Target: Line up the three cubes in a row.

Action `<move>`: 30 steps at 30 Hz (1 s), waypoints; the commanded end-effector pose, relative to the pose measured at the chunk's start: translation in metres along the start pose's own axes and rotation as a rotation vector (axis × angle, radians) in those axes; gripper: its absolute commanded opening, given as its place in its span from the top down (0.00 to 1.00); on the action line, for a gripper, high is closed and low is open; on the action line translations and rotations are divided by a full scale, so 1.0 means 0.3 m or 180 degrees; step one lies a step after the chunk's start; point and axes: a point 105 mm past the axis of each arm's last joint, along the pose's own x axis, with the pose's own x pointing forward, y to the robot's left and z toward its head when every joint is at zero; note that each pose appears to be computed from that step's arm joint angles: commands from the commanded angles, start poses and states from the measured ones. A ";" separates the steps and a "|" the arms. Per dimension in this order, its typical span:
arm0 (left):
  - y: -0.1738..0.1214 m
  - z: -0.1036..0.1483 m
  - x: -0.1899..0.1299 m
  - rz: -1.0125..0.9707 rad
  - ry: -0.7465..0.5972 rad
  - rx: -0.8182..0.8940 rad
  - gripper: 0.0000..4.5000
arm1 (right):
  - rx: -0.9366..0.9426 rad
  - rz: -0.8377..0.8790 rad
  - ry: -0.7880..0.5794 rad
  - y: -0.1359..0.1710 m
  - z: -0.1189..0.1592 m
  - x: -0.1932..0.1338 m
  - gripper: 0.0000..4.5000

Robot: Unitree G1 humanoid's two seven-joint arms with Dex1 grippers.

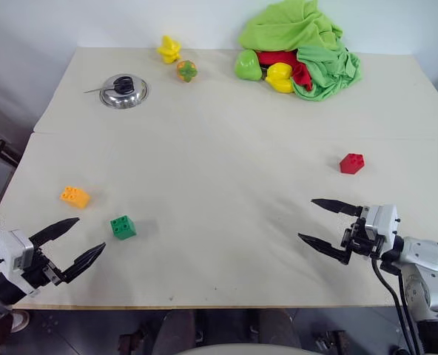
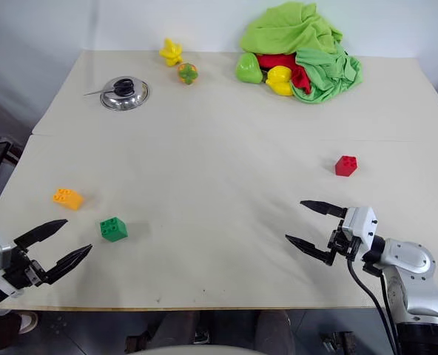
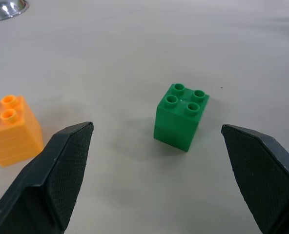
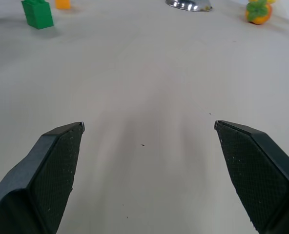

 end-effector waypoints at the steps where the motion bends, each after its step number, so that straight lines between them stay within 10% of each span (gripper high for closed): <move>1: -0.011 0.026 0.010 -0.0068 -0.0040 0.0099 0.01 | -0.0162 -0.0210 -0.0089 -0.024 0.043 -0.014 0.00; 7: -0.070 0.185 0.089 -0.0539 -0.0351 -0.0426 0.01 | 0.0120 -0.1570 -0.0229 -0.147 0.049 -0.180 0.00; 14: -0.255 0.240 0.301 -0.1628 -0.0305 0.0292 0.01 | 0.0126 -0.3194 0.0224 -0.186 -0.059 -0.476 0.00; 30: -0.314 0.277 0.429 -0.1715 -0.0610 0.0296 0.01 | 0.1001 -0.3292 0.1157 -0.479 0.019 -0.181 0.00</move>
